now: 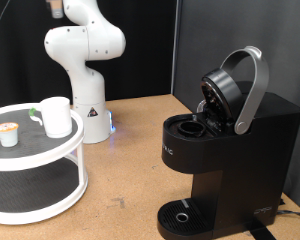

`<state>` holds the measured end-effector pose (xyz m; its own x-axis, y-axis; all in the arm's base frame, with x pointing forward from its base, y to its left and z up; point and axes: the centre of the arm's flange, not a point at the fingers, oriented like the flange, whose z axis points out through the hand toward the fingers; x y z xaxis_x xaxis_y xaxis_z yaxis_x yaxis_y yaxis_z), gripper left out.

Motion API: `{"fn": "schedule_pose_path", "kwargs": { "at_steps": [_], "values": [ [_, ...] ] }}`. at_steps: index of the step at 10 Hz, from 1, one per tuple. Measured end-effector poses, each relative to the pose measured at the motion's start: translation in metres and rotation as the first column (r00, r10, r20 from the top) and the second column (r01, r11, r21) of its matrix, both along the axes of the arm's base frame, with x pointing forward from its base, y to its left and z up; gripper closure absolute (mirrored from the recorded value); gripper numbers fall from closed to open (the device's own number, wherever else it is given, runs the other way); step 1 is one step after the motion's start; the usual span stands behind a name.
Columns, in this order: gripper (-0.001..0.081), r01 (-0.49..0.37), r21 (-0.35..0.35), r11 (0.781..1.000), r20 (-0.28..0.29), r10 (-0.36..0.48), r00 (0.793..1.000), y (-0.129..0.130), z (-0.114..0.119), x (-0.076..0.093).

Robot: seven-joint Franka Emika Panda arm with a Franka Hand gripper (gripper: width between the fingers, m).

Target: Make a cup of coffee with the keurig machine

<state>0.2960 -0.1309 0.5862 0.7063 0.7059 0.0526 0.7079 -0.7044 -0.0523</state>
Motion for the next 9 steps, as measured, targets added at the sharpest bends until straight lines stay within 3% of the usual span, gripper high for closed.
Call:
{"fn": "schedule_pose_path", "kwargs": {
  "at_steps": [4, 9],
  "values": [
    [0.0006, 0.036, -0.065, 0.997, -0.019, -0.037, 0.999, -0.061, -0.005, -0.007],
    [0.0006, 0.053, -0.044, 0.998, 0.018, -0.052, 0.998, -0.110, -0.008, -0.012]
  ]
}}
